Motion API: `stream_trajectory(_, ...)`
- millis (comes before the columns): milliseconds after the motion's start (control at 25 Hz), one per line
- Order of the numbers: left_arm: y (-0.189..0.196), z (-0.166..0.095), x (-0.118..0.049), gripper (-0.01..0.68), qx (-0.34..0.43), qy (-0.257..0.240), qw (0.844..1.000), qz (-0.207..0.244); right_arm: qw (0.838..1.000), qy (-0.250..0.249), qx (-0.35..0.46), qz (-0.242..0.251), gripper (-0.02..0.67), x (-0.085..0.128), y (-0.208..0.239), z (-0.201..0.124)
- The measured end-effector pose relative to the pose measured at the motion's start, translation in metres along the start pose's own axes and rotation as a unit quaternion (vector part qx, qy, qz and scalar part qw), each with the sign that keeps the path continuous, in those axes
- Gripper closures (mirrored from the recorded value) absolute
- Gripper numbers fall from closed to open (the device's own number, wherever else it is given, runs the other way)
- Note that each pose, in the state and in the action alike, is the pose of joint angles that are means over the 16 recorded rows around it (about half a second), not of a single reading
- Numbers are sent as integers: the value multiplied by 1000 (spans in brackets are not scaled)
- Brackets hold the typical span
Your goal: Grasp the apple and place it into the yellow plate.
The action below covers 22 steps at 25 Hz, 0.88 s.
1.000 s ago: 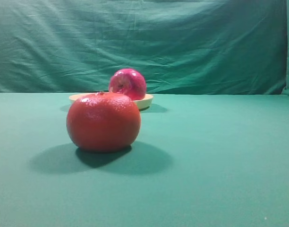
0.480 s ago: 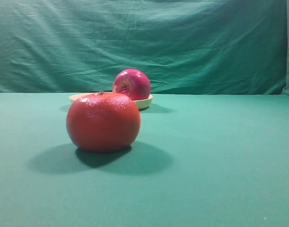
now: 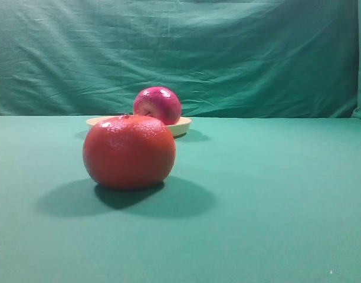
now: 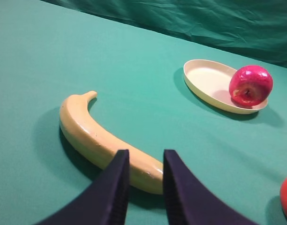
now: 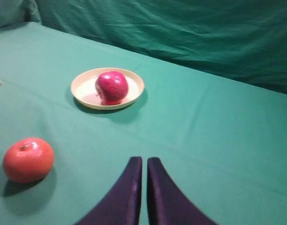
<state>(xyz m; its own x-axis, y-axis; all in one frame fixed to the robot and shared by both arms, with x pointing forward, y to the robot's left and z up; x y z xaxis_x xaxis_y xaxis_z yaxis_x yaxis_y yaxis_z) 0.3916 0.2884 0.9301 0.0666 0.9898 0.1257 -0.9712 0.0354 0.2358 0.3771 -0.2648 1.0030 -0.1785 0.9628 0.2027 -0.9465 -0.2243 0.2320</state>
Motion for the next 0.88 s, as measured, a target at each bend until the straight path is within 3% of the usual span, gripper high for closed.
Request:
stream_trajectory(400, 0, 0, 0, 516, 0, 0, 1000, 0, 998, -14, 6, -64, 649, -30, -15, -52)
stream_trajectory(880, 0, 0, 0, 516, 0, 0, 1000, 0, 997, -18, 22, -74, 649, -38, -24, -77)
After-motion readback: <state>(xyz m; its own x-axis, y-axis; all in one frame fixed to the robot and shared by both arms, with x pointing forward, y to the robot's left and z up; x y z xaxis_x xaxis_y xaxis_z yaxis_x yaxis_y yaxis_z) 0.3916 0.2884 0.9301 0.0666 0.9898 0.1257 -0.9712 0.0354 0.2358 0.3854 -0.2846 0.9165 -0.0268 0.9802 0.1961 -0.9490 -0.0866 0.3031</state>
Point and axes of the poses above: a point on each arm's last joint axis where the gripper is mounted, y pointing back along that axis away from the gripper, x along the wrist's bending axis when the last joint is at zero, z = x × y, the point moved 10 cm from there along -y, pointing out along that axis toward the gripper, and after that the axes turned 14 degrees about -y, right-handed, at the moved point
